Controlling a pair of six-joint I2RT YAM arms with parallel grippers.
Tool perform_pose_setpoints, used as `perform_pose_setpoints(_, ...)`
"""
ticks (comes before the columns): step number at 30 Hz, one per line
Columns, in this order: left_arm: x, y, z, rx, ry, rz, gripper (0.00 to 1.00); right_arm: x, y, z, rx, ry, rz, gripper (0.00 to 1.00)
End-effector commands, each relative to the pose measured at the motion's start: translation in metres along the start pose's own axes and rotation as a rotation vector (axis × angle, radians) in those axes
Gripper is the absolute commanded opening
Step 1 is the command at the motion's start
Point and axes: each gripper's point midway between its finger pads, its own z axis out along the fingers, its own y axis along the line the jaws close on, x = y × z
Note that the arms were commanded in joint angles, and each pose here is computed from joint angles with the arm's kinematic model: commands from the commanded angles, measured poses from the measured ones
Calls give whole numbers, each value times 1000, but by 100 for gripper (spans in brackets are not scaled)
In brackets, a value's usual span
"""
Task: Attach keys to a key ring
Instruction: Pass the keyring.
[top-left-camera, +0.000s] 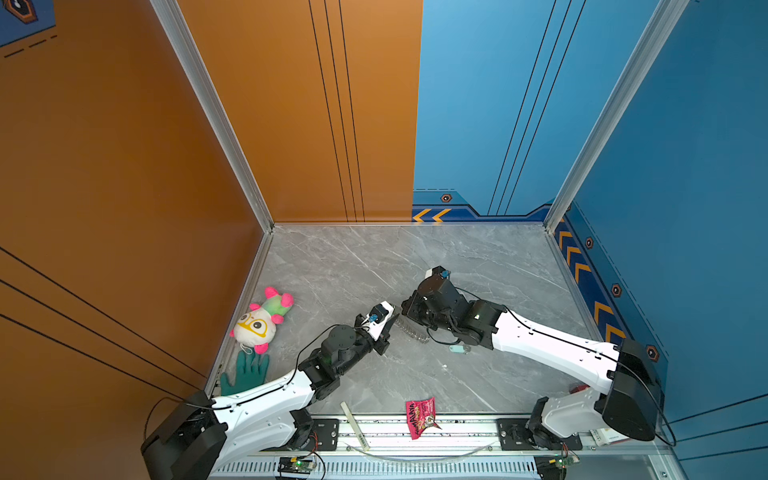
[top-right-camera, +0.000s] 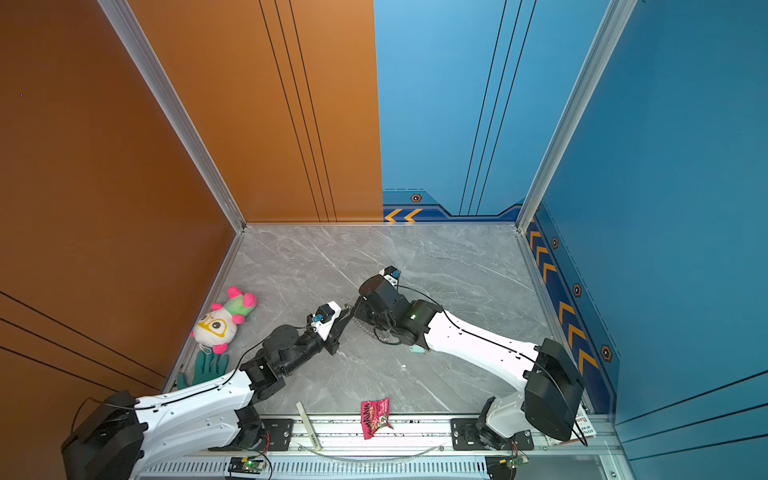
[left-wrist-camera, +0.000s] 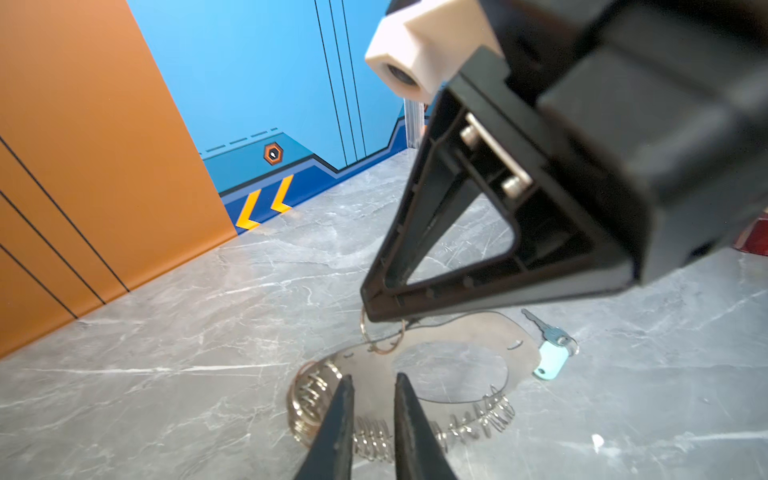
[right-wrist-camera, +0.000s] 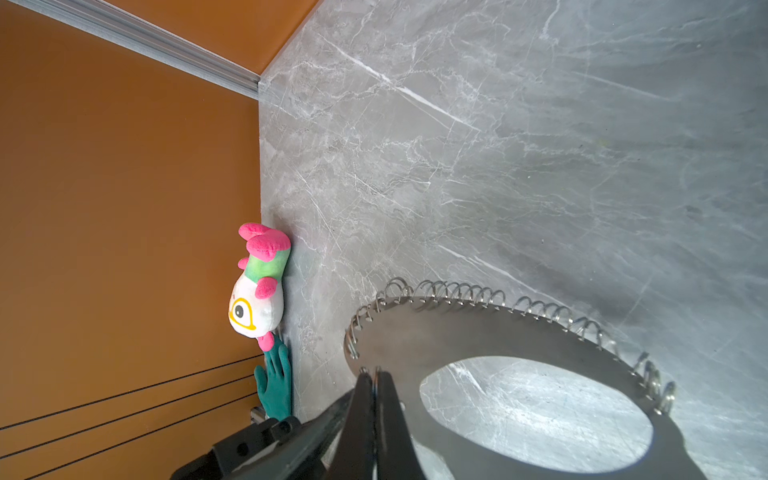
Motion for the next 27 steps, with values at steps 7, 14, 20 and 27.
perform_pose_setpoints(7,-5,1,2,-15,-34,2,28,2,8,0,-35,-10,12,0)
perform_pose_setpoints(14,-6,7,2,-45,-38,14,29,7,7,4,-29,10,8,0)
perform_pose_setpoints(20,-6,9,1,-58,-37,24,31,11,7,7,-22,20,3,0)
perform_pose_setpoints(27,-3,4,4,-30,-25,38,23,16,7,10,-20,36,-2,0)
